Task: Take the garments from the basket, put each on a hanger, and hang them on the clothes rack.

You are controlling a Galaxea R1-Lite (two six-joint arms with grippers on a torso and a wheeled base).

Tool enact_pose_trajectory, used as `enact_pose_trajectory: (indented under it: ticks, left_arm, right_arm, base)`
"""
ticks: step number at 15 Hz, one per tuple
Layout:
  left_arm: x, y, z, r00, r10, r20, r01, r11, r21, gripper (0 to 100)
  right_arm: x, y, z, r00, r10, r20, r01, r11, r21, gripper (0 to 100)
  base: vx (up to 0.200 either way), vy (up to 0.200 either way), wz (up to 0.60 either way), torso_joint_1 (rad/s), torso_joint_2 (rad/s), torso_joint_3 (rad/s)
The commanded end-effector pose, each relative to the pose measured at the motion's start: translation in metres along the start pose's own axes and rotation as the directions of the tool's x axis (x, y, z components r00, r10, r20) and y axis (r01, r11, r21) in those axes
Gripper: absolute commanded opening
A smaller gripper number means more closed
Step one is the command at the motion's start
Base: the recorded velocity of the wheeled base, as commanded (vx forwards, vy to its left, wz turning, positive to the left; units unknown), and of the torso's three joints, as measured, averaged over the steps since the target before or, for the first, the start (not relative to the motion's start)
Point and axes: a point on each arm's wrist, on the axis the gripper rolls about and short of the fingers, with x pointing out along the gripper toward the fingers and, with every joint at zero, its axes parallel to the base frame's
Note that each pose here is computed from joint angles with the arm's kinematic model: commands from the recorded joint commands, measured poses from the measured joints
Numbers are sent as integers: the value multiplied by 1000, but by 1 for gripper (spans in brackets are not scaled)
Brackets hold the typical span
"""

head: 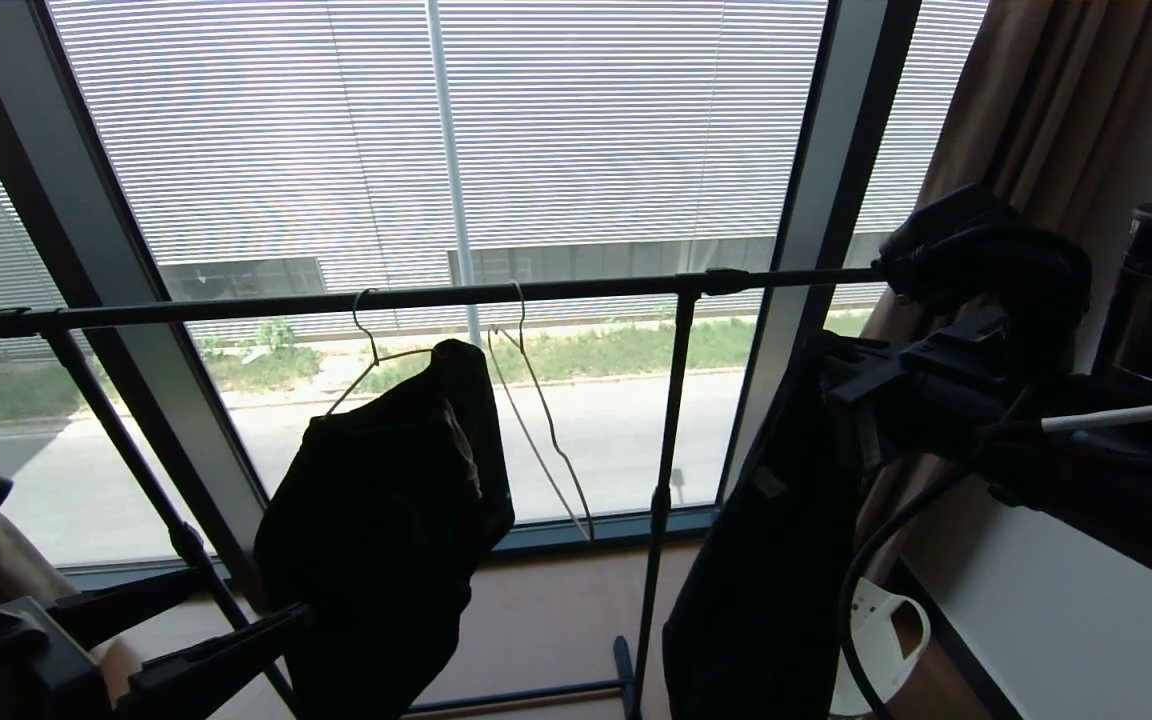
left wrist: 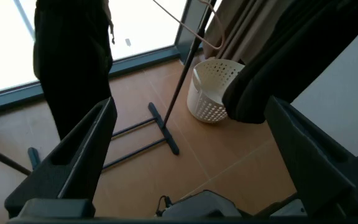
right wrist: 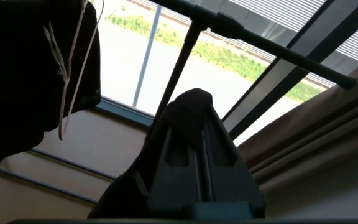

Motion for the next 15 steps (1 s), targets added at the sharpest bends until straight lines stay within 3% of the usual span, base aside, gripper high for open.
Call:
enact_pose_trajectory:
  ticks: [1,4,8,15]
  left_arm:
    - [65,-22,3,985,-81,-151,77,997,-31,100]
    - [105,-52,16,970,-153,-191,140,987,-77,100]
    - [144,-89,25,967,-169,-190,152,983,-98,100]
    - [186,-106,26,961,-176,-212,160,983,-90,100]
  right_arm:
    - [12,7,-4,1000,2,-17,-2,1000,-8,0]
    - [8,16,2,999,37,4,-37,999,-11,0]
    - [4,33,11,996,88,36,-88,996,3,0]
    - [-1,44,10,992,121,36,-121,993,-5,0]
  base:
    - [0,0,0,0,0,0]
    - [0,0,0,0,0,0]
    - [0,0,0,0,0,0]
    - [0,0,0,0,0,0]
